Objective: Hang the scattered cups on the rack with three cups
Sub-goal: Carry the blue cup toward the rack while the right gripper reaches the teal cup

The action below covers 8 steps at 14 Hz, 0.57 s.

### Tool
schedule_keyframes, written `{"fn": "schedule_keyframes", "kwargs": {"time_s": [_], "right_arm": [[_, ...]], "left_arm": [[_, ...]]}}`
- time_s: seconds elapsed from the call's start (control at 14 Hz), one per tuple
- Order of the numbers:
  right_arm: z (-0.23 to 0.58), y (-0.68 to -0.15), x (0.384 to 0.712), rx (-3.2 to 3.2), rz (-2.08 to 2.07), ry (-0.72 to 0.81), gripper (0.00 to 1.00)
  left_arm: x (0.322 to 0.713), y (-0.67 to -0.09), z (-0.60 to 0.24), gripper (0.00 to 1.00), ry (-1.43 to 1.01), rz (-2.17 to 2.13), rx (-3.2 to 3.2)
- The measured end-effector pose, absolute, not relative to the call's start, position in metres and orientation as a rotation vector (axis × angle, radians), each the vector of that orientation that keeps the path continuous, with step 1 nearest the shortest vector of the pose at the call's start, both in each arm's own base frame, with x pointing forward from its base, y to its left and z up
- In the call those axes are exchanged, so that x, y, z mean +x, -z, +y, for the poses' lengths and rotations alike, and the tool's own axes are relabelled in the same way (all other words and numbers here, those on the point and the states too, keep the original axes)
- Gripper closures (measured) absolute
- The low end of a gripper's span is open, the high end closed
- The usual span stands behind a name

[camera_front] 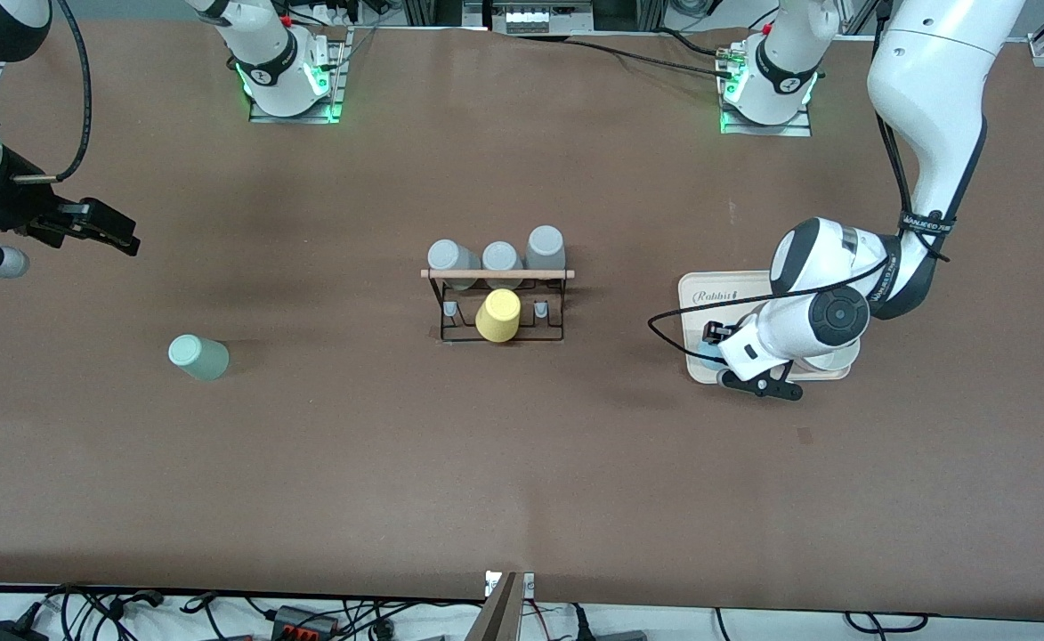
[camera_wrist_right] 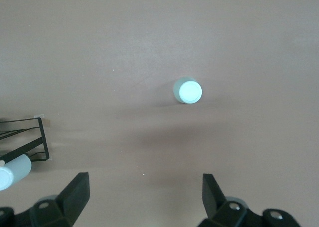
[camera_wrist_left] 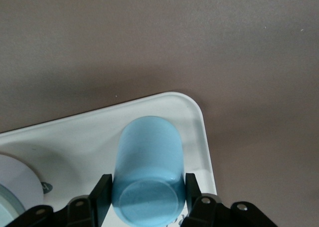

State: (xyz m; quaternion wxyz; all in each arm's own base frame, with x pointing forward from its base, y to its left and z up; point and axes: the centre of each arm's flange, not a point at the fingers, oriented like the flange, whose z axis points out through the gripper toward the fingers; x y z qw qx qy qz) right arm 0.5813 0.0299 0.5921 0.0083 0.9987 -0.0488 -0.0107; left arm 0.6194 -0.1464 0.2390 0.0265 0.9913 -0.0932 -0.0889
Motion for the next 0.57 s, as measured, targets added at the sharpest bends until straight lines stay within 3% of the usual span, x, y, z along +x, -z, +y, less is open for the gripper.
{"fn": "schedule_keyframes", "kwargs": {"time_s": [0.36,0.57], "right_arm": [[0.03,-0.592,0.58,3.119,-0.152,0.046,0.0],[0.032,-0.589,0.581,3.117,-0.146,0.055,0.0]], "left_arm": [[0.624,-0.247,-0.149,0.37,0.245,-0.359,3.048],[0.625,-0.289,-0.209,0.37,0.206,-0.455,2.997]]}}
